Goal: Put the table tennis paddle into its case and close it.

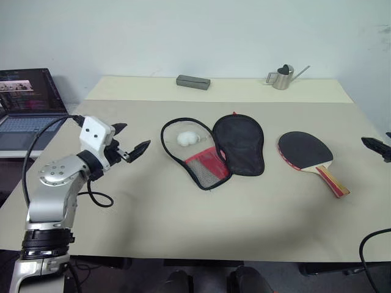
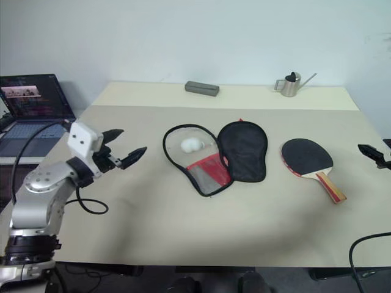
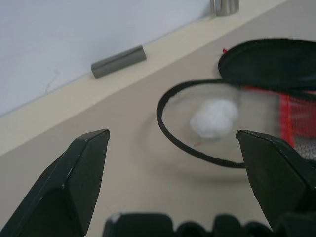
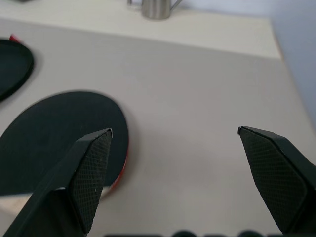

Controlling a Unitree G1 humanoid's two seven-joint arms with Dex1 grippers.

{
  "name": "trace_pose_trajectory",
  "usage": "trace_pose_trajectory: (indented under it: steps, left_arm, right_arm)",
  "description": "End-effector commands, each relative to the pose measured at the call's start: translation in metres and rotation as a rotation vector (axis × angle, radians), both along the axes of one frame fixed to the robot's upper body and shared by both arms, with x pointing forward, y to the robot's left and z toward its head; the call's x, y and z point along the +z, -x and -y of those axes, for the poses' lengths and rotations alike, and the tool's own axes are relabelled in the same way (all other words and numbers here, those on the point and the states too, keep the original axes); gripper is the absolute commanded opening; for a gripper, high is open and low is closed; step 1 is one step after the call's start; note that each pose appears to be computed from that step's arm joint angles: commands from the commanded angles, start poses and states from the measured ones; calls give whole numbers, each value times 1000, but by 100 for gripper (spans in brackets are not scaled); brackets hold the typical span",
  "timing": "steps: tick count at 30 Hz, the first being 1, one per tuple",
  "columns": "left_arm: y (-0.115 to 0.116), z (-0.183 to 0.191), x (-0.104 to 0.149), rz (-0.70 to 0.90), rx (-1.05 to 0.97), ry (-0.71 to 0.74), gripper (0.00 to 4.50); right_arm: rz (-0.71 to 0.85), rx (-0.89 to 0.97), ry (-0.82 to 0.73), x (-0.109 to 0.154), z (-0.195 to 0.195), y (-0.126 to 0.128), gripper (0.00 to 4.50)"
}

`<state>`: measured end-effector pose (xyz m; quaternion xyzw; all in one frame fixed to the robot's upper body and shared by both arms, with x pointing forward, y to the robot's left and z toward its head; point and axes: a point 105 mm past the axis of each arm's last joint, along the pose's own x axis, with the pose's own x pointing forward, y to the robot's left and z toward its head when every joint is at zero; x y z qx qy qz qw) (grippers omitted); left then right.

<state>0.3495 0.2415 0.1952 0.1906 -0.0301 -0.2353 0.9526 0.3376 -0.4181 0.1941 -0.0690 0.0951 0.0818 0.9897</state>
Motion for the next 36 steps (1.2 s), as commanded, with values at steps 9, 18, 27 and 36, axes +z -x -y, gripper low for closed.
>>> trace_pose_trajectory:
  steps: [9,18,27,36]
  left_arm:
    - [-8,-8,8,55,28,27,450]
    - [1,-42,8,62,93,17,450]
    - [4,-59,4,39,130,19,450]
    - [1,-57,7,44,119,-2,450]
  right_arm:
    - [86,67,17,33,-8,6,447]
    - [91,123,-3,25,-29,-2,447]
    - [64,161,1,23,-40,5,447]
    - [83,162,-5,25,-42,5,447]
